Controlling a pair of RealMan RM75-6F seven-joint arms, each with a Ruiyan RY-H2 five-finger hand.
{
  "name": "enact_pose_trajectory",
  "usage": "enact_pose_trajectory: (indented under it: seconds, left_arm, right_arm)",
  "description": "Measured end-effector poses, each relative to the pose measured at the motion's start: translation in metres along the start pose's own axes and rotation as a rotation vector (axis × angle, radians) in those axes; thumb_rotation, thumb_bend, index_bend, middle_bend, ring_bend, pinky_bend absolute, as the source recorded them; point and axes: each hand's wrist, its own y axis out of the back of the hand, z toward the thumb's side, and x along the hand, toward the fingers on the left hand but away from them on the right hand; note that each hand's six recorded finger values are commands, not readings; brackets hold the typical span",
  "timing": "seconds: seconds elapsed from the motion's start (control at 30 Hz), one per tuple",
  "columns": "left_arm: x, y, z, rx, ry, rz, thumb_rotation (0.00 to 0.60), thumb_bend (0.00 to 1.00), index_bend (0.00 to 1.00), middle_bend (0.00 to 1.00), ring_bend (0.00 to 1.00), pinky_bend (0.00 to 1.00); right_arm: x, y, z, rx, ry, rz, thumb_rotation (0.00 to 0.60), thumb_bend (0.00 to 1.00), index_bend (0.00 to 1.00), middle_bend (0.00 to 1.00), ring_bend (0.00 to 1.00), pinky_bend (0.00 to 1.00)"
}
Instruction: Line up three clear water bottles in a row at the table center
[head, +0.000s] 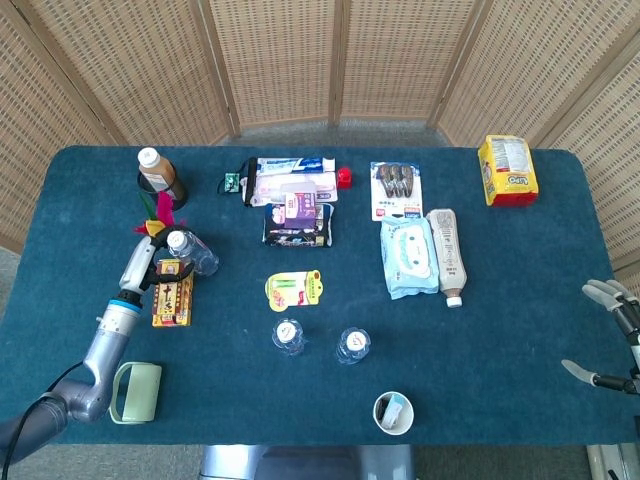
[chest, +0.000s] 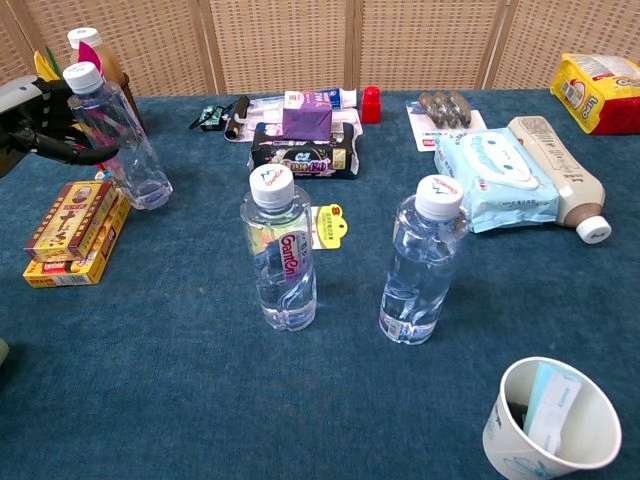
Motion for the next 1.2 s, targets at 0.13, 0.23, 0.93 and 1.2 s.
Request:
enact_pose_trajectory:
  seconds: [0.13, 0.23, 0.93, 1.2]
  left_arm:
    - [-0.002, 0.0, 0.004, -0.011, -0.012, -0.008, 0.6, 0.34, 0.36, 0.45, 0.36, 0.43]
    - [-0.005, -0.001, 0.008, -0.021, -0.018, -0.024, 0.6, 0.33, 0.36, 0.45, 0.36, 0.43]
    - [-0.052, 0.006, 0.052, 0.06, -0.063, -0.378, 0.6, 0.33, 0.36, 0.45, 0.36, 0.43]
    - [-0.062, -0.022, 0.053, 0.084, -0.107, -0.443, 0.6, 0.33, 0.36, 0.45, 0.36, 0.43]
  right_arm:
    - [0.0, -0.001, 0.0, 0.0, -0.001, 0.002, 0.6, 0.14, 0.15, 0.14, 0.09, 0.08]
    - [0.0, -0.001, 0.001, 0.002, 0.0, 0.003, 0.6, 0.14, 0.15, 0.14, 0.09, 0.08]
    - [-0.002, -0.004, 0.005, 0.014, 0.003, 0.003, 0.6, 0.14, 0.15, 0.14, 0.09, 0.08]
    - [-0.003, -0.003, 0.003, 0.013, -0.003, 0.004, 0.6, 0.14, 0.15, 0.14, 0.09, 0.08]
